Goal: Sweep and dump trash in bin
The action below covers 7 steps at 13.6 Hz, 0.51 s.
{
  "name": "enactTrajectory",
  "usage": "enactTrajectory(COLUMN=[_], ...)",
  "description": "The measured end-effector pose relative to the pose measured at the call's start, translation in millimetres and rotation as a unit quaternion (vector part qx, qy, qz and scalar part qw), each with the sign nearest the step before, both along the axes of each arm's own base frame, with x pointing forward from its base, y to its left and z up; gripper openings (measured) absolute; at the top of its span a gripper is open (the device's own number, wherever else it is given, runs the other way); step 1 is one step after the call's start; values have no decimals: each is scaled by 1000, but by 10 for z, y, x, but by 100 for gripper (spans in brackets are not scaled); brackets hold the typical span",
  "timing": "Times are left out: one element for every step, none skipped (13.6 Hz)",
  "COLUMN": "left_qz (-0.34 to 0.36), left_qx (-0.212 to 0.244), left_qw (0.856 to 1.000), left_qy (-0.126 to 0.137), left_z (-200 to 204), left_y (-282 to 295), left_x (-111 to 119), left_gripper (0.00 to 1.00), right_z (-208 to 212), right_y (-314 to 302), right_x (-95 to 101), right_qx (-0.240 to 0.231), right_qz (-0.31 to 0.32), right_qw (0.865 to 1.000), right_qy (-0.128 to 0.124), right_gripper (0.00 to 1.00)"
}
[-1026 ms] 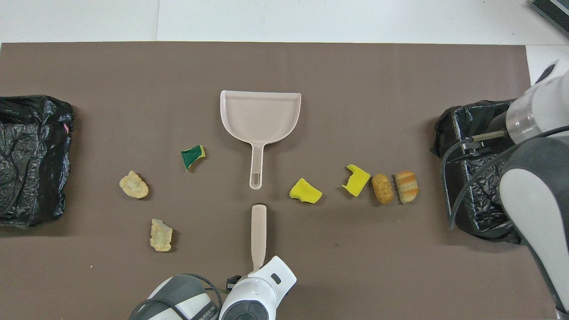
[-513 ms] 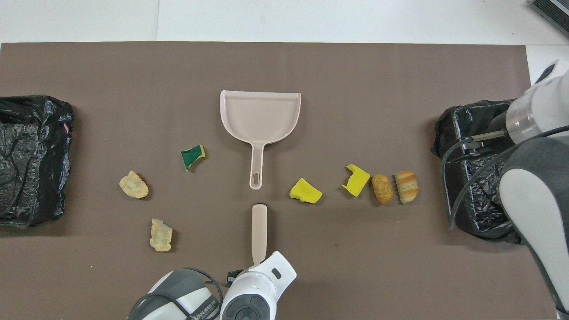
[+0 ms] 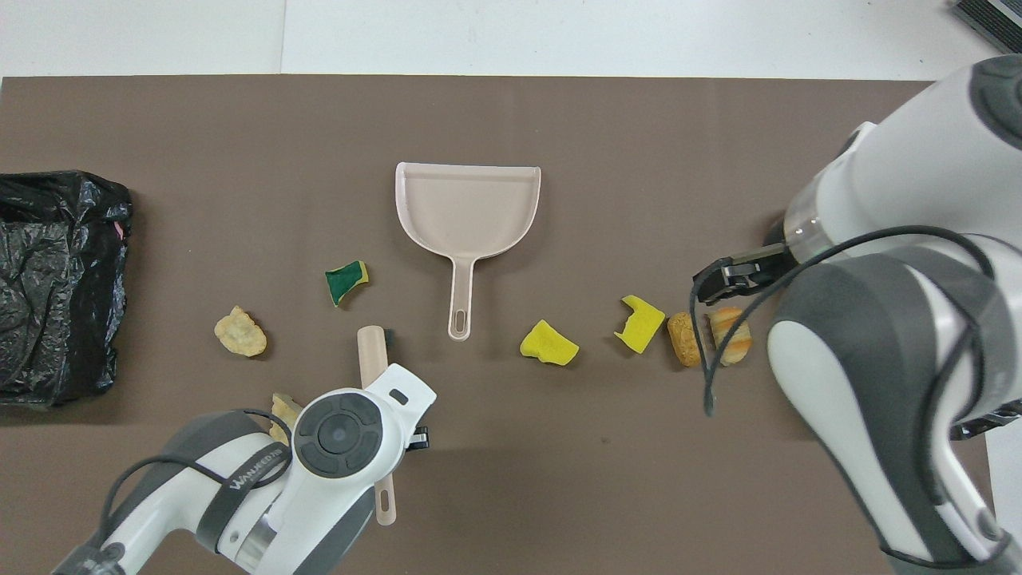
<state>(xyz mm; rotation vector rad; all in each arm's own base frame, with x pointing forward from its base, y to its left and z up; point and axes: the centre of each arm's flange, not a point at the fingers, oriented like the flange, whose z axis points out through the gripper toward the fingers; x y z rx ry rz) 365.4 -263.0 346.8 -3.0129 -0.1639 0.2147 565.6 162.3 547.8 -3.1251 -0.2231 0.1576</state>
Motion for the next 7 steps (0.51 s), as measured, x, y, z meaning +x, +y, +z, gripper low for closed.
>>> enactTrajectory(left_qz=[19, 36, 51, 62, 70, 75, 80], left_qx=[2, 5, 9, 18, 28, 36, 41], left_qw=[1000, 999, 999, 998, 997, 996, 995], left_qy=[2, 6, 12, 22, 34, 43, 49], left_z=[-3, -9, -17, -28, -28, 6, 82], left_y=[142, 284, 421, 552, 660, 726, 762], left_x=[90, 167, 228, 265, 279, 275, 251], left_gripper=[26, 26, 26, 26, 26, 26, 26], right_z=[-124, -256, -382, -507, -641, -769, -908], right_y=[263, 546, 800, 1011, 1204, 1394, 1599], right_x=[25, 33, 38, 38, 33, 21, 4], right_qx=[2, 4, 7, 9, 11, 14, 18], right_qz=[-7, -16, -28, -39, -49, -58, -70], right_qw=[1000, 1000, 999, 999, 998, 998, 997], right_qy=[-6, -13, -20, -26, -28, -32, -38], right_gripper=[100, 100, 100, 100, 100, 100, 100])
